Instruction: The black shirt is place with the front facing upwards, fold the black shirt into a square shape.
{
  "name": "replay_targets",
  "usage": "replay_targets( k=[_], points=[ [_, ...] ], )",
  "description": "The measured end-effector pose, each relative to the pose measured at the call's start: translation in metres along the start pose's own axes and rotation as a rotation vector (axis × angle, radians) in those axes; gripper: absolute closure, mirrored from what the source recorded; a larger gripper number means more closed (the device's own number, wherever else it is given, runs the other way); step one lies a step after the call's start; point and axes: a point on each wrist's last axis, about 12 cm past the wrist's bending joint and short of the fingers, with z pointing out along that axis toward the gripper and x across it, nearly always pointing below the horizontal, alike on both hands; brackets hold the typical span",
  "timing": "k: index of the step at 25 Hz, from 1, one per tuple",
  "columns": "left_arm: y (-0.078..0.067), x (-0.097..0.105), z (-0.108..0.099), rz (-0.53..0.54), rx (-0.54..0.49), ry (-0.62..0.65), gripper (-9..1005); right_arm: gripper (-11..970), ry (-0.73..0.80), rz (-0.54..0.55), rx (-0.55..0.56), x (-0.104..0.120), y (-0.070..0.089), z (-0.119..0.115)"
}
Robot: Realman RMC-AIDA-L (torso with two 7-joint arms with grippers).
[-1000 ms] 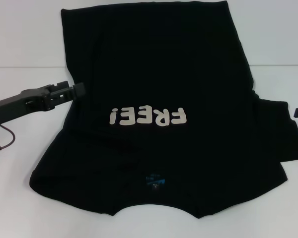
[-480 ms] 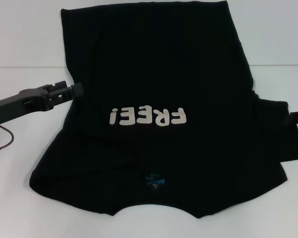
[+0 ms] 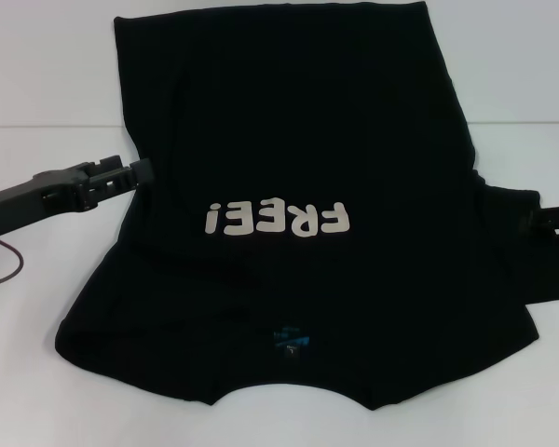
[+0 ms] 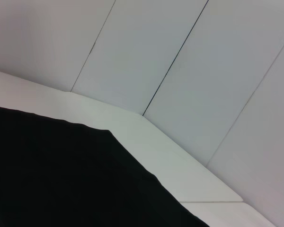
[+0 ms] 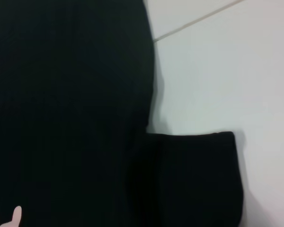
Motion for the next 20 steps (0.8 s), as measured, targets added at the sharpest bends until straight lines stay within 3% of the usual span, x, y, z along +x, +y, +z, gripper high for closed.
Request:
replay_targets(
  k=[6,11,20],
  points=[
    [0.0009,0.0017,-0.0019,-0.004,-0.007,0.000,270,261,-0.005,0.011,-0.003,0.0028,0.0007,0.0026],
    [0.0030,0.0019,-0.0062,-0.014,-0.020,-0.018,270,484,-0.018,0.037,-0.003,0.0026,-0.0044,-0.0004],
    [0.0034,0.0015,-0.0069,-0.014,-0.023,-0.021,270,761,-0.018,0.032,-0.005,0.0042,-0.0037,0.0010]
  ],
)
